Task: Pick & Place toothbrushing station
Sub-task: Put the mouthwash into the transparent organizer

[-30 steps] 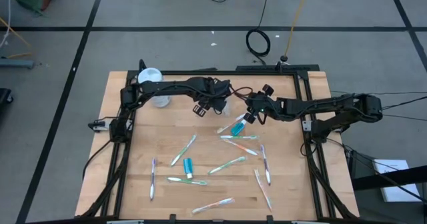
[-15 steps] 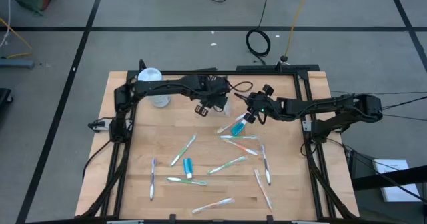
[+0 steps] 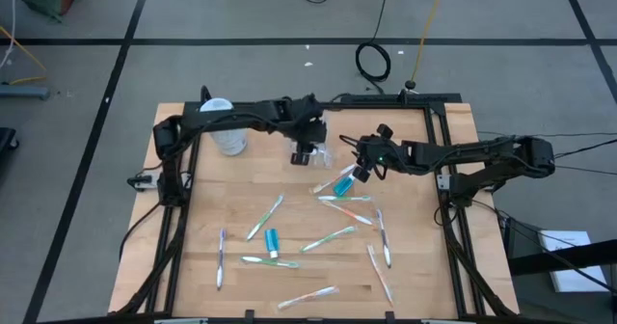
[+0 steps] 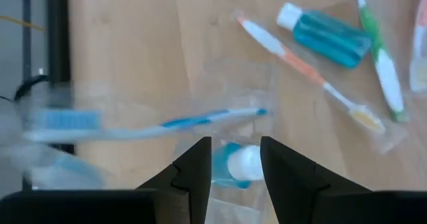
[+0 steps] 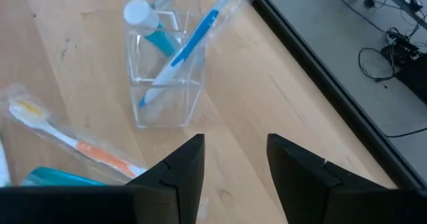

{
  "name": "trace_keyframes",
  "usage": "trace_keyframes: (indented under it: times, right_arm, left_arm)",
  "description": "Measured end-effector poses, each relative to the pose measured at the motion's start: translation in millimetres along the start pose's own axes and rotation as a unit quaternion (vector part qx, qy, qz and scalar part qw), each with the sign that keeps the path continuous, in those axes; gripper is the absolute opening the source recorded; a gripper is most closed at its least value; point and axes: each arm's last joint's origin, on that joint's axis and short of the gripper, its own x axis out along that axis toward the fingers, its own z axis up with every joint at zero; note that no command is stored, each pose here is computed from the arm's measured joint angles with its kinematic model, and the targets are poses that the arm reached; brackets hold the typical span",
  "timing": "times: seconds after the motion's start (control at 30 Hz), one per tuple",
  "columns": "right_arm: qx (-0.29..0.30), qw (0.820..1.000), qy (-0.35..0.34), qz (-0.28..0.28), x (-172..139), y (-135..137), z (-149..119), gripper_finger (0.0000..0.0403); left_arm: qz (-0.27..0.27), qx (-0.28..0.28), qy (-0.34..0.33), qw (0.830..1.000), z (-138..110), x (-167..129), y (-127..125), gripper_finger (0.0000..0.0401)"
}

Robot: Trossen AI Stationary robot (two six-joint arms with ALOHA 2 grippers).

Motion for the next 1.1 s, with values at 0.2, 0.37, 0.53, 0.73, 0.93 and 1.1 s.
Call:
trace_keyframes:
  times: [0.2, 0.37, 0.53, 0.73, 0.93, 1.1]
  right_arm:
    - [0.0, 1.0, 0.0, 0.0, 0.1, 0.0, -0.1, 0.0155]
    - [0.0, 1.0, -0.001, 0.0, 0.1, 0.0, 0.3, 0.0155]
    - [0.001, 1.0, -0.002, 0.0, 0.1, 0.0, 0.3, 0.0155]
    - [0.001, 1.0, -0.001, 0.0, 0.1, 0.0, 0.3, 0.0155]
    - [0.001, 1.0, -0.002, 0.0, 0.1, 0.0, 0.3, 0.0155]
    - [0.001, 1.0, -0.001, 0.0, 0.1, 0.0, 0.3, 0.0155]
  left_arm:
    - [0.04, 0.03, 0.003, 0.999, -7.5, 16.9, -7.6, 0.0131]
    - [0.021, 0.014, 0.009, 1.0, -14.0, 22.6, -13.5, 0.0131]
    - [0.046, 0.014, 0.022, 0.999, -15.7, 22.4, -10.4, 0.0131]
    - [0.089, 0.026, 0.035, 0.995, -15.7, 21.8, -5.4, 0.0131]
    - [0.116, 0.025, 0.045, 0.992, -18.5, 20.3, 2.0, 0.0131]
    - [0.156, 0.017, 0.06, 0.986, -23.3, 18.2, 13.0, 0.0131]
